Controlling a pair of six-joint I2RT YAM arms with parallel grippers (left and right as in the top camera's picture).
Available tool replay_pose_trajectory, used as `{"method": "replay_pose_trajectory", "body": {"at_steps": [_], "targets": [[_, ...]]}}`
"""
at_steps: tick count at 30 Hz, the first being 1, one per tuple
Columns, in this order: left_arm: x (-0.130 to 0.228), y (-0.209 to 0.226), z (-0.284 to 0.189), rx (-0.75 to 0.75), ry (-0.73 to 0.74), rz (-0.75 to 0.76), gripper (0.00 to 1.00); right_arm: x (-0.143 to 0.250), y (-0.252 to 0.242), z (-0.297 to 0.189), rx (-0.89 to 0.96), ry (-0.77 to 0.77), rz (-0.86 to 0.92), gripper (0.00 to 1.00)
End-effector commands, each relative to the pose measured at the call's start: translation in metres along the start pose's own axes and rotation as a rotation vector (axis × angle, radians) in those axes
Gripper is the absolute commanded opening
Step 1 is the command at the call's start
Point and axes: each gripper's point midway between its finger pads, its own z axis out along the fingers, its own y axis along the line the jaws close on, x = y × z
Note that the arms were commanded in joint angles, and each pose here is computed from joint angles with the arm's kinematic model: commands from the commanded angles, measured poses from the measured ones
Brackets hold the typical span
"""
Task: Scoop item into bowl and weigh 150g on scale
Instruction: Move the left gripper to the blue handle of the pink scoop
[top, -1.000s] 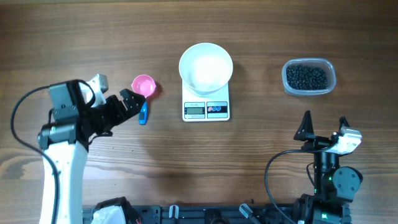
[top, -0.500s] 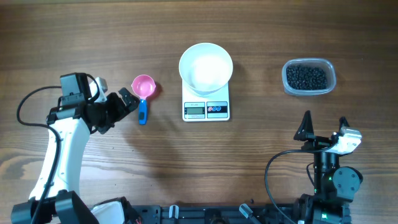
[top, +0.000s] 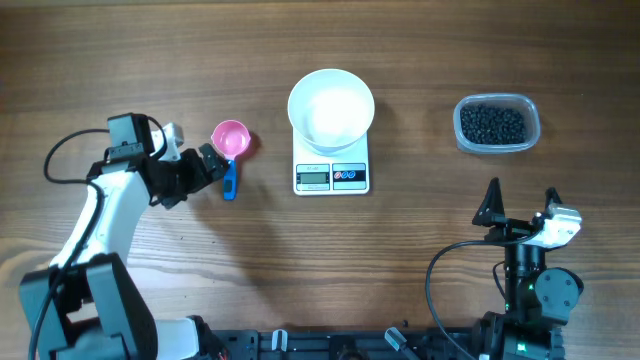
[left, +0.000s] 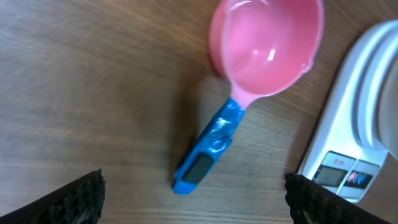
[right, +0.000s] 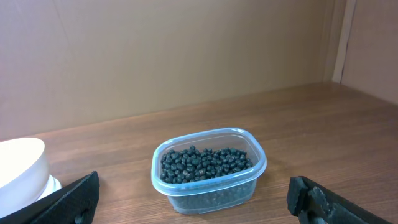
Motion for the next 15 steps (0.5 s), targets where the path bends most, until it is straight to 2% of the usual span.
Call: {"method": "replay_pose_trajectory", "body": {"at_steps": [1, 15], "targets": [[-0.004, -0.01, 0.003, 0.069, 0.003, 0.113, 0.95, 0.0, -0.001, 0.0, 0.009, -0.001, -0.001, 1.0], [0.005, -0.009, 0.032, 0.146, 0.08, 0.146, 0.93, 0.0, -0.001, 0.0, 0.009, -0.001, -0.001, 1.0]]}}
